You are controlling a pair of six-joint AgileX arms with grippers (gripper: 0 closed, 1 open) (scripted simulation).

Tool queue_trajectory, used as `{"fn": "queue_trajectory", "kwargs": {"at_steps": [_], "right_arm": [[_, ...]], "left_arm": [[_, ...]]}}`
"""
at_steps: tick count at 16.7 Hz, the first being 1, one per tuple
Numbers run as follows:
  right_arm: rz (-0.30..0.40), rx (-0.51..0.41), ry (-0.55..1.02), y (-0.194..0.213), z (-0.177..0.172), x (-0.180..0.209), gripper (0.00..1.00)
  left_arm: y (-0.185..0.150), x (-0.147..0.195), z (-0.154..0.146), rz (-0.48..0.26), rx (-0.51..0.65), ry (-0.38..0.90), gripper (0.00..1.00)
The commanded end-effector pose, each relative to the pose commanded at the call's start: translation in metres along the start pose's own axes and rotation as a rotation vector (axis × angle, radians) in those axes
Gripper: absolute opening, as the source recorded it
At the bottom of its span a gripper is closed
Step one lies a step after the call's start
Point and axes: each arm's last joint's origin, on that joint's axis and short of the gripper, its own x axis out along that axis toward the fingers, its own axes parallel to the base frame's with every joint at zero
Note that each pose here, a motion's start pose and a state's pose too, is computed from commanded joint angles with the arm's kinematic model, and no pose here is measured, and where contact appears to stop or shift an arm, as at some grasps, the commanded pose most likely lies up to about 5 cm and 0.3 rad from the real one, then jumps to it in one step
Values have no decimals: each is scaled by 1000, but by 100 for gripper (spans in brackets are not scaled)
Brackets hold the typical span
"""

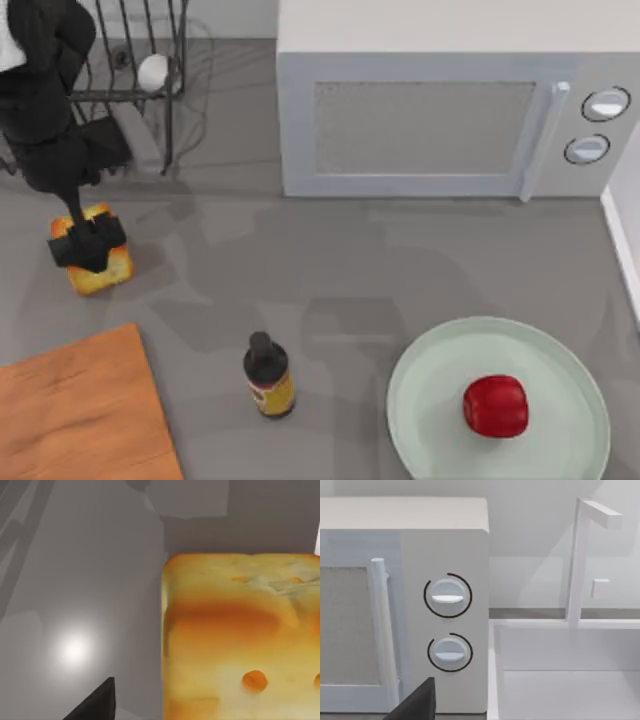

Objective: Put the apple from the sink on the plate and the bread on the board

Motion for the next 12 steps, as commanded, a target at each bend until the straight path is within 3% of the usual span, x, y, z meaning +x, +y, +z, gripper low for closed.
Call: {"fn": "queue_trajectory", "kwargs": {"at_steps": [5, 9, 12], "right_arm": [[0, 0, 0, 0, 0, 0, 100], [0, 0, 0, 0, 0, 0, 100], [0, 0, 0, 0, 0, 0, 100]], "left_arm": [[-1, 45, 0, 3, 0, -2, 100], [-1, 48, 0, 1, 1, -1, 100], [-1, 48, 0, 1, 1, -1, 77]]}}
